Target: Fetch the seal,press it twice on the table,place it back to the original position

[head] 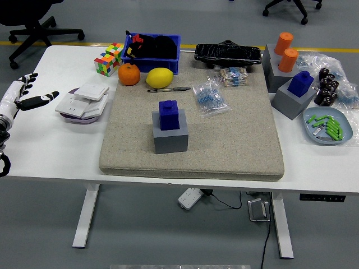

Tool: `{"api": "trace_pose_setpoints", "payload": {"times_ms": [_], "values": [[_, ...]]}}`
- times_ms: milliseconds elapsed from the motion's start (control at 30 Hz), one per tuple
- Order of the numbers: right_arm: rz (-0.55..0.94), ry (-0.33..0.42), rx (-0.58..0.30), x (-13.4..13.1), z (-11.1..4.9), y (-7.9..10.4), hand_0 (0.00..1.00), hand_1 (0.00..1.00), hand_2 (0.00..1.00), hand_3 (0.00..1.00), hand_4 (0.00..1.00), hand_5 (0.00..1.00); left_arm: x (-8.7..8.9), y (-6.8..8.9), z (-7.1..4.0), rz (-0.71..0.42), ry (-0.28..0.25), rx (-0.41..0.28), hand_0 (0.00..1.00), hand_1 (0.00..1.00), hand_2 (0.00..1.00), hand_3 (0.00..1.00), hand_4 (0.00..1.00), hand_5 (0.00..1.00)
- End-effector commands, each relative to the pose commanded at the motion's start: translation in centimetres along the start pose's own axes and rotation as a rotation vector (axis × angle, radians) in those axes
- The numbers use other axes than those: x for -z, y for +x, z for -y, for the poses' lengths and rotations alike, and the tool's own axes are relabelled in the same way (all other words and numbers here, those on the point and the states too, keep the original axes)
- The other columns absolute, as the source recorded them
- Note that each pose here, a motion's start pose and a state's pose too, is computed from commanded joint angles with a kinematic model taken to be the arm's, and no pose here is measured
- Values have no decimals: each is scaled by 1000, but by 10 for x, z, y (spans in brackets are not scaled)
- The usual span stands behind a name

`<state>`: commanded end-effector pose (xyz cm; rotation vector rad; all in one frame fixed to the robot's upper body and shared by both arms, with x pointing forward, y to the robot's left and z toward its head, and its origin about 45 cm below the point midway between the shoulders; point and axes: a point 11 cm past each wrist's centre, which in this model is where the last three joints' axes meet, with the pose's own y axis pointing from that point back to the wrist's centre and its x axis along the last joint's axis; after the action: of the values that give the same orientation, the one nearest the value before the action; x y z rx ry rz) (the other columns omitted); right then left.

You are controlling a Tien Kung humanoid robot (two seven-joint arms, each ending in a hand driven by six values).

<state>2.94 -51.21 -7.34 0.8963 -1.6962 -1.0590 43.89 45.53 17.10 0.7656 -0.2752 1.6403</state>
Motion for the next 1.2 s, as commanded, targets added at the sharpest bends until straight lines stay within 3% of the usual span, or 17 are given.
{"api": "trace_pose_setpoints", "payload": {"times_ms": [1200], "values": [[-14, -3, 3, 0, 0, 0, 731, 687, 659, 619, 724, 526, 3, 5, -1, 12, 8, -7, 919, 947, 946, 940, 848, 366]]}}
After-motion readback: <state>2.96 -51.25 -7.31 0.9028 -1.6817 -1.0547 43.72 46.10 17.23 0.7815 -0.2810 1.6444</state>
